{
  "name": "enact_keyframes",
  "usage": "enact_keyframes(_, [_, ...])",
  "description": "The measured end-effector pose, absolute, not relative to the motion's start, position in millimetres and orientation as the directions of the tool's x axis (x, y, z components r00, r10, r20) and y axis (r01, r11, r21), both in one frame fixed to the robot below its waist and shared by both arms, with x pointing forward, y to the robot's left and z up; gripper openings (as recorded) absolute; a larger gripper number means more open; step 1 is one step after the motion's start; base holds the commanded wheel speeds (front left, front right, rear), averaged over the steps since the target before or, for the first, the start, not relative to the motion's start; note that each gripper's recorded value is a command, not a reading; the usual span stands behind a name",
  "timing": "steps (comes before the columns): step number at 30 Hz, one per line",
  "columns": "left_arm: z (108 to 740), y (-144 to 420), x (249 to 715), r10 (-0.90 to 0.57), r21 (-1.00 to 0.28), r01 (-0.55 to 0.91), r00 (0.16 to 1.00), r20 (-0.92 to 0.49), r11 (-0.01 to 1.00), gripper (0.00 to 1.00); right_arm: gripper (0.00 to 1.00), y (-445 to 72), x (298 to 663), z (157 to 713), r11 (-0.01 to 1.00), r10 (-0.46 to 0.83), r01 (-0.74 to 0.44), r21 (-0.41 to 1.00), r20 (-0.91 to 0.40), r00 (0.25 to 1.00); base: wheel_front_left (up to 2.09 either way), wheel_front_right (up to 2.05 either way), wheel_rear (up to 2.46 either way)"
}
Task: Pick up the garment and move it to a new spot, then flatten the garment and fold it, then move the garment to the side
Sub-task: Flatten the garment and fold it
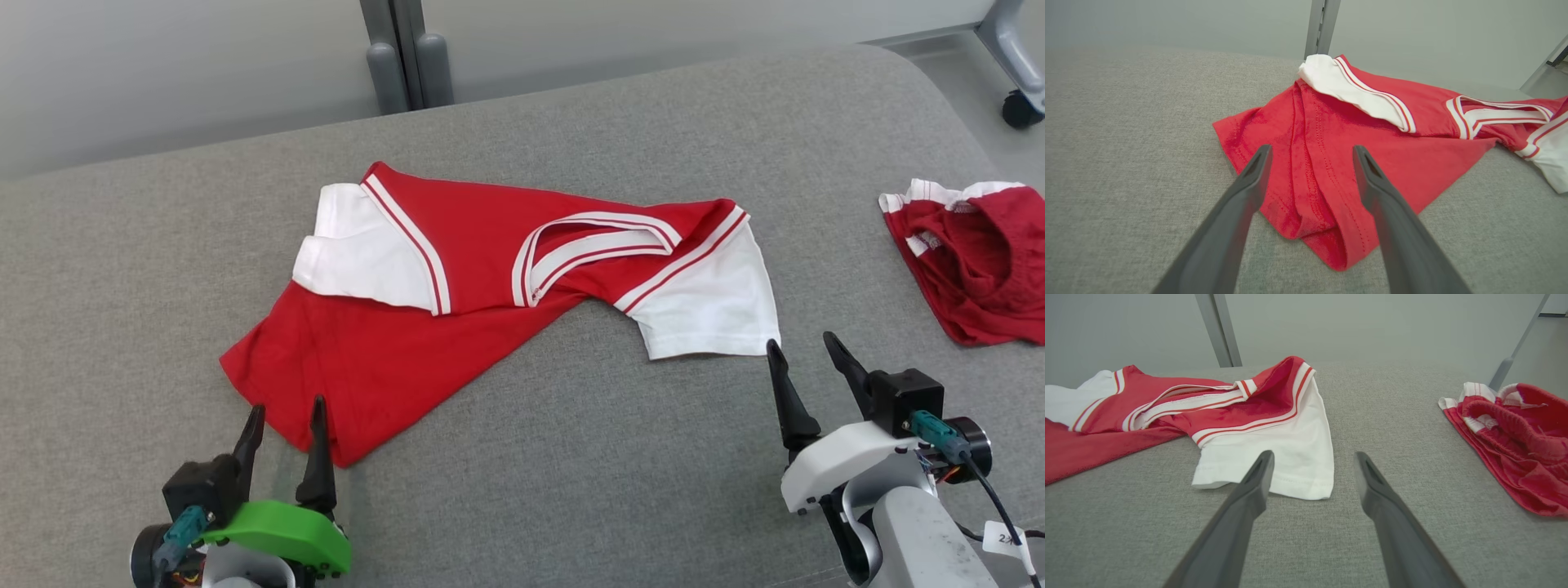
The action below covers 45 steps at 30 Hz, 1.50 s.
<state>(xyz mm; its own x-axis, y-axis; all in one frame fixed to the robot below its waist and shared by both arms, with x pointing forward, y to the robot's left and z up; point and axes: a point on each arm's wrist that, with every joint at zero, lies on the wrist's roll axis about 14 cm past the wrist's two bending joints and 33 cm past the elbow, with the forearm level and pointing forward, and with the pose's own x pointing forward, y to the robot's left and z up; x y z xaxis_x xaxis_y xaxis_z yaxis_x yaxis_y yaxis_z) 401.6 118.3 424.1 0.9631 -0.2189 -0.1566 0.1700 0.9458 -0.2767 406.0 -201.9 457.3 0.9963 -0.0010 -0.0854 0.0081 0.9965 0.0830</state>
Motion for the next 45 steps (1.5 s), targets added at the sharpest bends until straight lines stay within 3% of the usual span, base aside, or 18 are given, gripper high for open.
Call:
enact_keyframes(10, [422,121,390,-0.206,-0.27,0.156,0.964,-0.167,0.95,1.0,1.0,-192,403,457,0.996,0.027,-0.02,0.088,-0.084,0.996,0.0,0.0,0.0])
enact_keyframes(16, [437,117,438,-0.243,-0.236,0.211,0.963,-0.116,0.949,1.0,1.0,-185,423,459,0.996,0.053,-0.048,0.078,-0.073,0.996,0.0,0.0,0.0])
enact_keyframes(24, [417,118,484,-0.255,-0.264,0.207,0.953,-0.162,0.942,1.0,1.0,-183,440,446,0.995,0.064,-0.056,0.079,-0.098,0.993,0.0,0.0,0.0])
enact_keyframes(38, [385,92,507,-0.331,-0.288,0.264,0.918,-0.216,0.92,1.0,1.0,-202,437,423,0.997,0.016,-0.004,0.075,-0.155,0.988,0.0,0.0,0.0])
enact_keyframes(40, [387,91,511,-0.333,-0.285,0.269,0.919,-0.21,0.92,0.8,1.0,-203,437,423,0.997,0.013,-0.001,0.075,-0.157,0.988,0.0,0.0,0.0])
enact_keyframes(41, [387,91,512,-0.333,-0.283,0.269,0.92,-0.208,0.92,0.46,1.0,-203,437,423,0.997,0.011,0.001,0.076,-0.157,0.988,0.0,0.0,0.0])
enact_keyframes(42, [387,91,513,-0.333,-0.282,0.27,0.92,-0.208,0.921,0.33,1.0,-204,437,423,0.997,0.011,0.001,0.076,-0.157,0.988,0.0,0.0,0.0])
enact_keyframes(43, [388,90,513,-0.336,-0.277,0.275,0.919,-0.205,0.921,0.0,1.0,-204,437,423,0.997,0.011,0.001,0.076,-0.157,0.988,0.0,0.0,0.0])
enact_keyframes(45, [392,91,516,-0.335,-0.273,0.278,0.922,-0.193,0.921,0.0,1.0,-204,437,423,0.997,0.01,0.002,0.078,-0.157,0.988,0.0,0.0,0.0])
